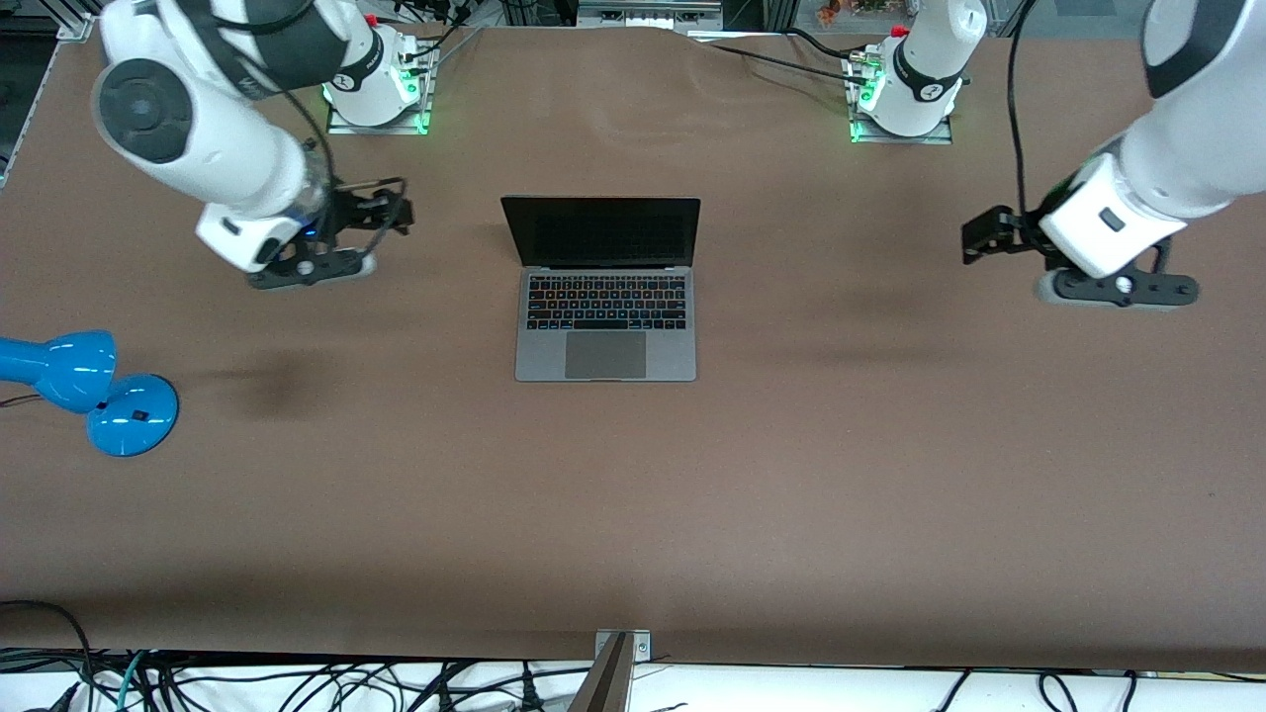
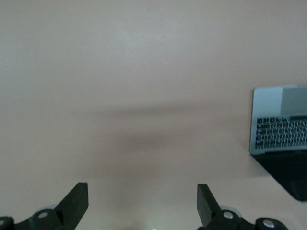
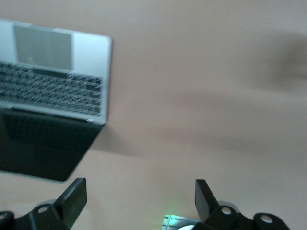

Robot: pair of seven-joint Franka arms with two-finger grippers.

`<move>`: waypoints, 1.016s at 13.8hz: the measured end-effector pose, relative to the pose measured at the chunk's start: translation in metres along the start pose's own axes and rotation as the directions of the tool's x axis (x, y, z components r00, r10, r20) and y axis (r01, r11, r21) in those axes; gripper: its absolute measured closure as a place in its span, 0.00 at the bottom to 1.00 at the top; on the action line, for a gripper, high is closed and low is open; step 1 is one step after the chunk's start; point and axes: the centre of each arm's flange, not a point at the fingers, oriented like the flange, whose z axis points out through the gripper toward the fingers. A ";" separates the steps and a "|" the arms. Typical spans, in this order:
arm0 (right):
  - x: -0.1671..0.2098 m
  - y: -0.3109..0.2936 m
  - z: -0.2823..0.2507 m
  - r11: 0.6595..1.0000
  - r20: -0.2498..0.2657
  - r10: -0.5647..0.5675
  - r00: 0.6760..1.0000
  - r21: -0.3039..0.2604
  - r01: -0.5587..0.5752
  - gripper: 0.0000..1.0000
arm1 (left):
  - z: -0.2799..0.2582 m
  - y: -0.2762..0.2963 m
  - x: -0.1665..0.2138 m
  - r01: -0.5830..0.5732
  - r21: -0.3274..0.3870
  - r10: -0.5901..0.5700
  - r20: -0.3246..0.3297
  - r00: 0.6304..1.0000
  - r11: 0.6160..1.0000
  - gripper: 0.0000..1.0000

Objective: Close laptop with both arms from behind
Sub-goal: 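Move both grippers toward the back of the open laptop screen, then lower both grippers behind the laptop screen edge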

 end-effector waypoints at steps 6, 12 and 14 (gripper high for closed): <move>-0.011 -0.056 0.012 0.990 0.049 -0.064 0.997 0.128 0.057 0.00 | 0.025 0.075 -0.009 -0.054 -0.033 0.056 0.058 0.997 0.998 0.00; -0.023 -0.110 0.038 0.980 0.136 -0.026 0.990 0.200 -0.002 0.13 | 0.088 0.157 -0.028 0.055 -0.021 -0.051 0.156 0.986 0.998 0.00; -0.028 -0.122 0.049 0.979 0.175 0.010 0.985 0.197 -0.045 0.32 | 0.109 0.191 -0.044 0.109 -0.004 -0.107 0.166 0.980 0.994 0.00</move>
